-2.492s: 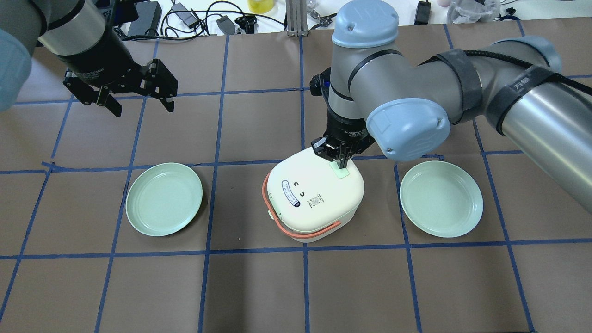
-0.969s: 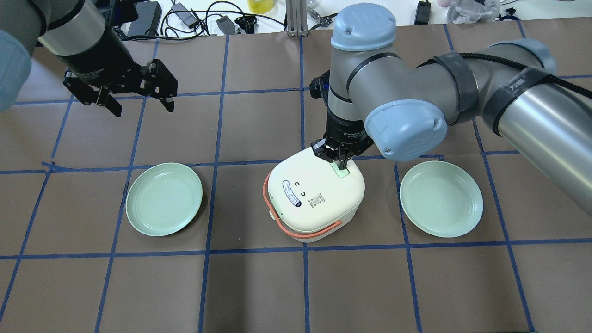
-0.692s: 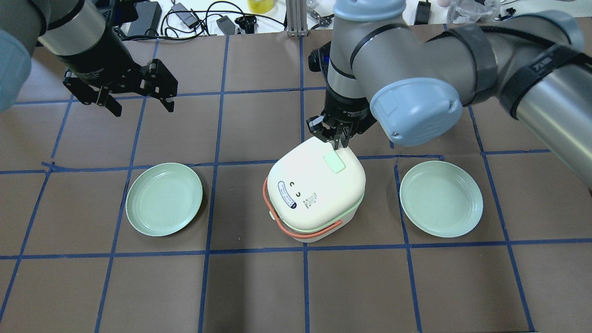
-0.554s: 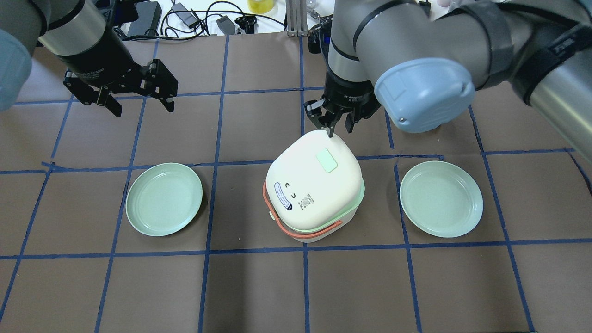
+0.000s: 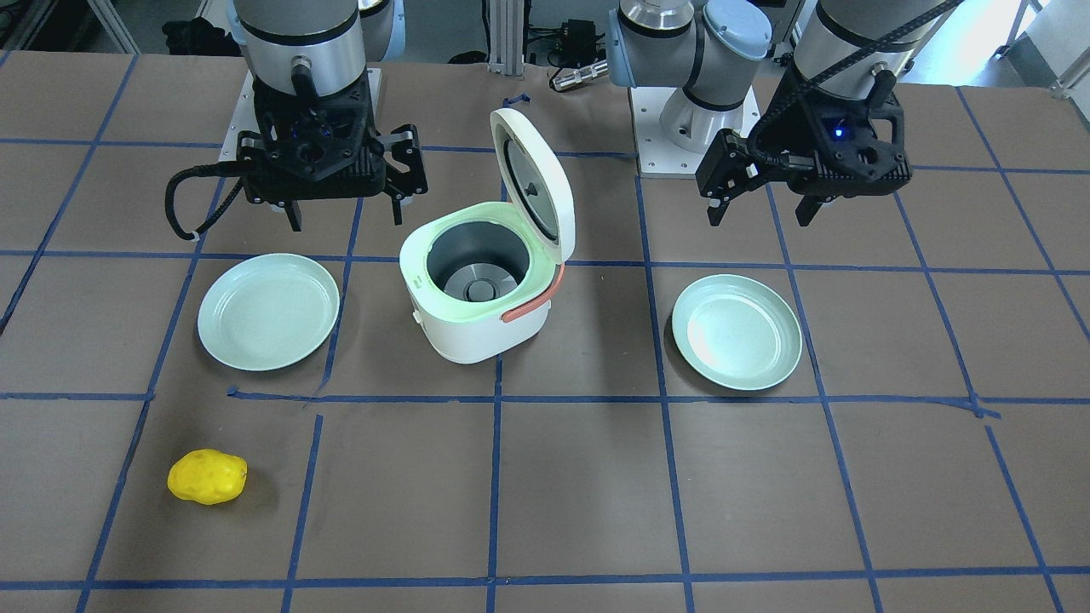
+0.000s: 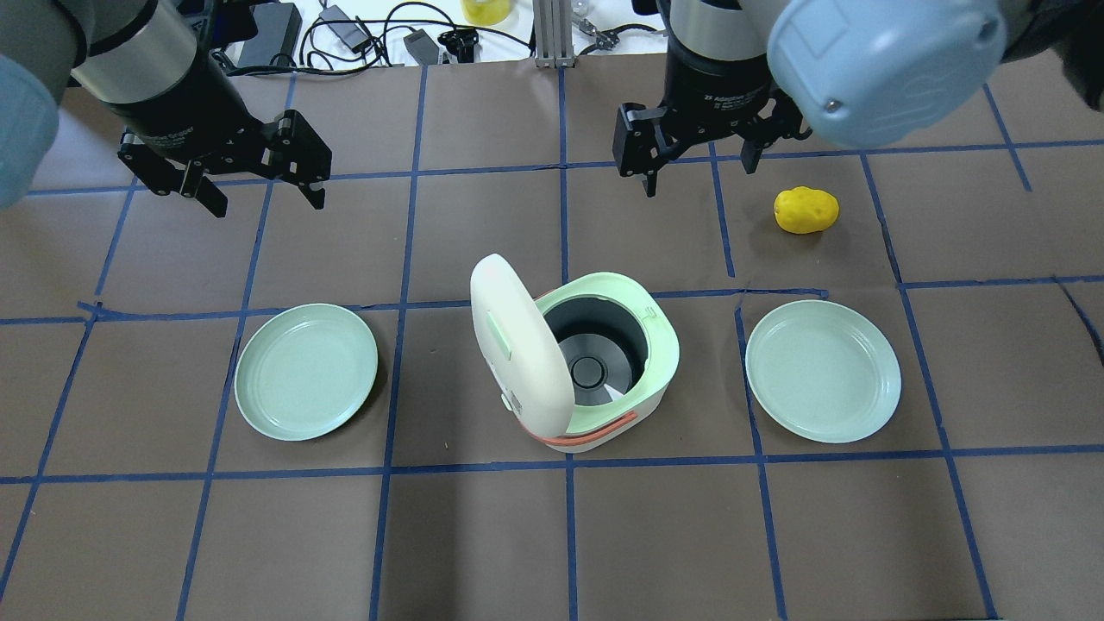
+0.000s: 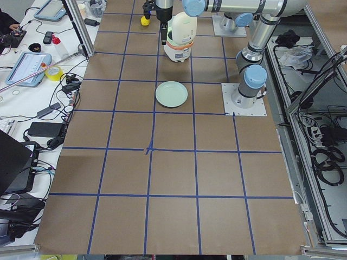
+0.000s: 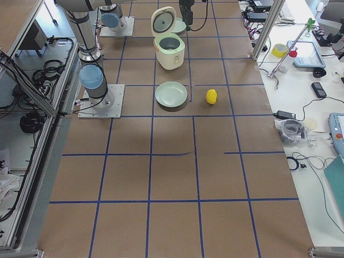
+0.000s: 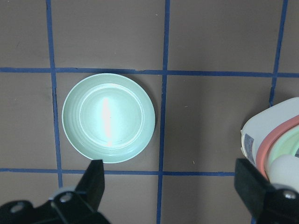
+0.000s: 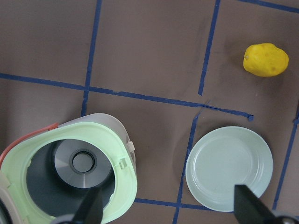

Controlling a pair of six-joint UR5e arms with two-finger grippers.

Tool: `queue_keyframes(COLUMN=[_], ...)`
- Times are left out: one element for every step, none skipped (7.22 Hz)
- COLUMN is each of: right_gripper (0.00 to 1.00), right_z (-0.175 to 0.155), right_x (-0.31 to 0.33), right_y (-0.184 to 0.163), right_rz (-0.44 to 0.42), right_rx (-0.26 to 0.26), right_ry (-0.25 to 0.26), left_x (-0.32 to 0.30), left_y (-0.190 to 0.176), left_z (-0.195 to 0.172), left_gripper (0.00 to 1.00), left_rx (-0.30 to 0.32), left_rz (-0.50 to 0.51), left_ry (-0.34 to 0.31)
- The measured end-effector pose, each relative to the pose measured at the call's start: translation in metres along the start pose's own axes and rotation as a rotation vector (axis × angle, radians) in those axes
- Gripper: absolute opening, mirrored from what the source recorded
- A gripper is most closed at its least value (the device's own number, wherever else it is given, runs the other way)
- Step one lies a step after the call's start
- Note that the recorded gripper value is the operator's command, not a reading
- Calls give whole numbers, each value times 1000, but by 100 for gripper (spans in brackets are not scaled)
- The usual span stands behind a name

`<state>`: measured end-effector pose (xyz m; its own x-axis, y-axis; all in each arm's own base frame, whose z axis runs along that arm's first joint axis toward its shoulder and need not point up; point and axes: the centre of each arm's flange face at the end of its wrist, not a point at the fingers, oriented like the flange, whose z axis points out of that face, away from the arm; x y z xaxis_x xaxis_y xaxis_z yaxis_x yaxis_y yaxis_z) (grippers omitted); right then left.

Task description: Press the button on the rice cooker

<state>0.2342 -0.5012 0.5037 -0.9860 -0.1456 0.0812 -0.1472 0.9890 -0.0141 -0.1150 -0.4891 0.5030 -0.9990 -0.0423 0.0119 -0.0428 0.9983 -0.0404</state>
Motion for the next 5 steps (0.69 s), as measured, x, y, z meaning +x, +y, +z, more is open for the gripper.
queue_keyframes(right_gripper=[100, 100, 100, 100, 100], right_z=[2, 1, -3, -5, -7], right_x=[21, 46, 65, 81, 95], right_y=[-3, -5, -4, -2, 0], right_rz=[39, 83, 120, 152, 184], right_rx=[-19, -26, -27, -36, -49], right_ry=[5, 6, 6, -6, -30], left_x=[0, 0, 0, 0, 0], left_y=[0, 0, 0, 0, 0], left_z=[0, 0, 0, 0, 0], left_gripper=[100, 100, 100, 100, 100], left_rx=[0, 0, 0, 0, 0], left_rz=[0, 0, 0, 0, 0], left_ry=[0, 0, 0, 0, 0])
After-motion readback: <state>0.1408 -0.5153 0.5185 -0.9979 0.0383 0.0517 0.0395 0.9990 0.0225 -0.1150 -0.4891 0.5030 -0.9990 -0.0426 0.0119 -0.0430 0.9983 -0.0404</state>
